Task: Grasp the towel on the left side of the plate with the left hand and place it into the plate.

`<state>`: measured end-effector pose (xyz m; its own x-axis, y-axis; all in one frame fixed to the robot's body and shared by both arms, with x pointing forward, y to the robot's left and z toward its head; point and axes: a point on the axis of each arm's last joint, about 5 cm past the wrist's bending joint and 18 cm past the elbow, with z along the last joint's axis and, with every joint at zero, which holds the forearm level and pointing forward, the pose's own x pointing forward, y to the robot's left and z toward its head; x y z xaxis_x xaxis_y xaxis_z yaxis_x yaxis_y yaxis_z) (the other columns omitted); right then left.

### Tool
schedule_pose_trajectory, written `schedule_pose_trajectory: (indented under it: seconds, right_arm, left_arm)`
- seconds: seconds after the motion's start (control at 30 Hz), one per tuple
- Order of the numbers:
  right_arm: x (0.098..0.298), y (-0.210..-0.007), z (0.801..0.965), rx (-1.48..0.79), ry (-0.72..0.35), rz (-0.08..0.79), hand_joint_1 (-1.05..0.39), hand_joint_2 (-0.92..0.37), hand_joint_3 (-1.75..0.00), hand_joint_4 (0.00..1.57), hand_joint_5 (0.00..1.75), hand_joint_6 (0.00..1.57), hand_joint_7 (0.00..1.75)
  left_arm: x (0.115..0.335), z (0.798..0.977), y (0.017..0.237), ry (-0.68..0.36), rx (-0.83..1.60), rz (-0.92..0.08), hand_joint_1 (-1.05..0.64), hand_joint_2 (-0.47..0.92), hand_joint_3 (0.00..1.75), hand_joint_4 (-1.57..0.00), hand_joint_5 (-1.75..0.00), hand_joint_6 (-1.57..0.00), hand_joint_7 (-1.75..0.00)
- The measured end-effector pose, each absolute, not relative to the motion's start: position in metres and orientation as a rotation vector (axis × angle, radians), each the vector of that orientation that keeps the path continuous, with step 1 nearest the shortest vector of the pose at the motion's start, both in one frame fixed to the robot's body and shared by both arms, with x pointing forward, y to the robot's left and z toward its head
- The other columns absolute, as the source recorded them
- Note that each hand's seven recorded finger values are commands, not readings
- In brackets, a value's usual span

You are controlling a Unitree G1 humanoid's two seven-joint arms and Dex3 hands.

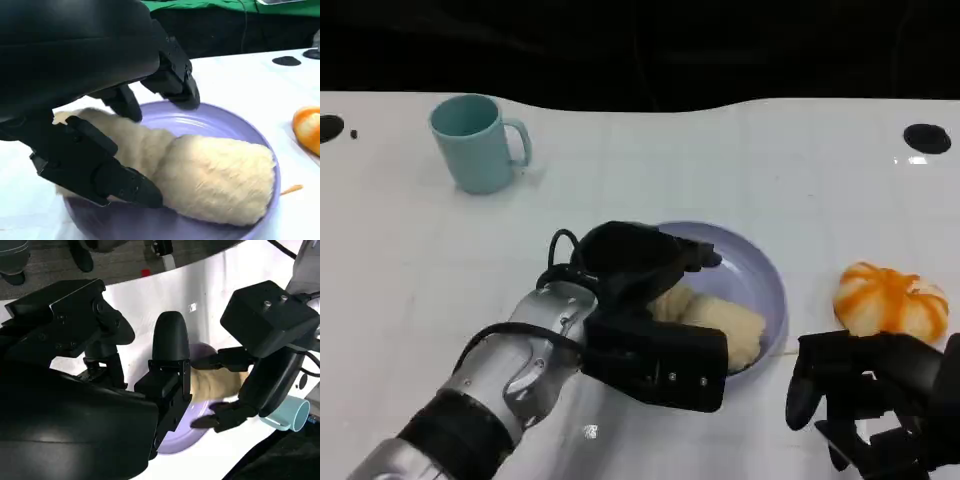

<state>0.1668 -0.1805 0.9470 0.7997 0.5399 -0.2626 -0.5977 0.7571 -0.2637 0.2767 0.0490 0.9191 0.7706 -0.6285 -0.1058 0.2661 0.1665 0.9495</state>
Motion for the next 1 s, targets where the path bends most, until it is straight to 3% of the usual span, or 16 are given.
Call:
schedule_pose_trajectory:
  seconds: [0.27,0.67,0.77,0.93,1.0]
  right_arm:
    - [0.167,-0.181,0.947,-0.347,0.176,0.629,0.06,-0.61,-1.05,0.68,1.69,0.66,1.43]
    - [0.167,-0.181,0.947,-0.348,0.176,0.63,0.07,-0.61,-1.05,0.69,1.69,0.67,1.44]
    - [0.167,-0.181,0.947,-0.348,0.175,0.631,0.06,-0.61,-1.06,0.69,1.69,0.66,1.44]
    - [0.167,-0.181,0.947,-0.347,0.175,0.632,0.07,-0.61,-1.06,0.69,1.69,0.66,1.44]
    - [0.167,-0.181,0.947,-0.346,0.177,0.631,0.07,-0.61,-1.07,0.69,1.69,0.66,1.44]
  left_arm:
    - [0.275,0.932,0.055,-0.366,1.315,-0.663,-0.75,0.92,0.07,-0.11,-0.33,-0.11,0.0]
    - [0.261,0.956,0.096,-0.31,1.117,-0.616,-0.67,0.92,0.09,-0.19,-0.43,-0.29,-0.08]
    - [0.253,0.955,0.106,-0.276,1.017,-0.603,-0.61,0.92,0.11,-0.26,-0.49,-0.38,-0.11]
    - [0.242,0.959,0.124,-0.193,0.815,-0.587,-0.44,0.92,0.2,-0.81,-0.55,-0.82,-0.12]
    - [0.237,0.96,0.131,-0.162,0.726,-0.585,-0.31,0.92,0.21,-0.8,-0.77,-0.95,-0.11]
